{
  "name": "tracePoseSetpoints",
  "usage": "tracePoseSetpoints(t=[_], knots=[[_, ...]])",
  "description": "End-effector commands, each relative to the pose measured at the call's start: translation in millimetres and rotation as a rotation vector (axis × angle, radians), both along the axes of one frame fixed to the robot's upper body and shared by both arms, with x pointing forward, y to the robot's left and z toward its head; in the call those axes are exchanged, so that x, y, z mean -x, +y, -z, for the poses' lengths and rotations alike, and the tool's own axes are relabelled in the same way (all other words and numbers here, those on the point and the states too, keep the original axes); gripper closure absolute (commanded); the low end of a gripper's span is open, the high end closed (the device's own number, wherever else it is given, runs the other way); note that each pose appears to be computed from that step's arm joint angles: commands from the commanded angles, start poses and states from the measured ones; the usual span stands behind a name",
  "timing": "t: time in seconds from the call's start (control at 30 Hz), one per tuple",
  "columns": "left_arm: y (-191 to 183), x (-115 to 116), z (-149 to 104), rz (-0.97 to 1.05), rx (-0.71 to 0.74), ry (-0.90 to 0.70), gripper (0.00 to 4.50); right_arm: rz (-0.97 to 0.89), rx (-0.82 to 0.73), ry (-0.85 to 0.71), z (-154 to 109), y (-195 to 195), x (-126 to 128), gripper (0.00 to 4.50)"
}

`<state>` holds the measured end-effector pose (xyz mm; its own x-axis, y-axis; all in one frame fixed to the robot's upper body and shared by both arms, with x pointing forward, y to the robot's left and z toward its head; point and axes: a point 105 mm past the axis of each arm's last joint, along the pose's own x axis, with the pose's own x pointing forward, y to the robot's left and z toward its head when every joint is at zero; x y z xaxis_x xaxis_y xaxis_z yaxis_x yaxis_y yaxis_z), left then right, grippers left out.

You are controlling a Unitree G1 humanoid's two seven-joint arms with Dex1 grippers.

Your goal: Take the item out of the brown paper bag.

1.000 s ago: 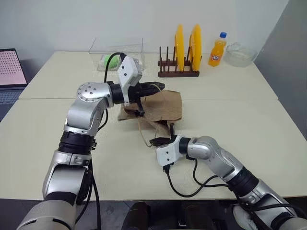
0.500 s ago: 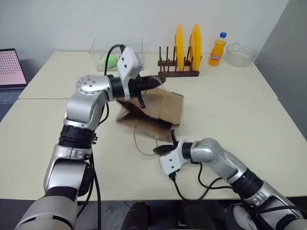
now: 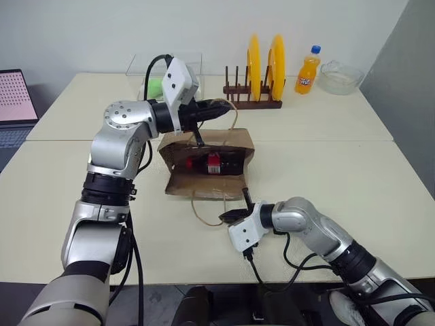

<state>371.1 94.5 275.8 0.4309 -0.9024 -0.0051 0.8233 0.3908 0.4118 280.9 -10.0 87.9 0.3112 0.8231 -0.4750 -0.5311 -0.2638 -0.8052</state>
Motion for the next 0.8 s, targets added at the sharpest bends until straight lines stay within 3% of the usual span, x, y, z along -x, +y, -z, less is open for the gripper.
tracePoseSetpoints(t=[0.03, 0.1, 0.4, 0.57, 0.8], knots=[[3, 10, -15, 0.023, 0.017, -0.045, 4.5, 0.001, -0.067, 0.009, -19, -2, 6, 3.63], [2, 13, -13, 0.033, 0.016, -0.033, 4.5, 0.007, -0.098, 0.071, -26, -6, 11, 2.96], [1, 17, -10, 0.044, 0.024, -0.006, 4.5, 0.048, -0.242, 0.378, -76, -50, 40, 2.96], [2, 15, -10, 0.043, 0.031, 0.003, 4.5, 0.107, -0.401, 0.379, -117, -30, 20, 2.96], [2, 14, -15, 0.042, 0.045, -0.003, 4.5, 0.24, -0.35, 0.152, -116, 26, -30, 2.96]])
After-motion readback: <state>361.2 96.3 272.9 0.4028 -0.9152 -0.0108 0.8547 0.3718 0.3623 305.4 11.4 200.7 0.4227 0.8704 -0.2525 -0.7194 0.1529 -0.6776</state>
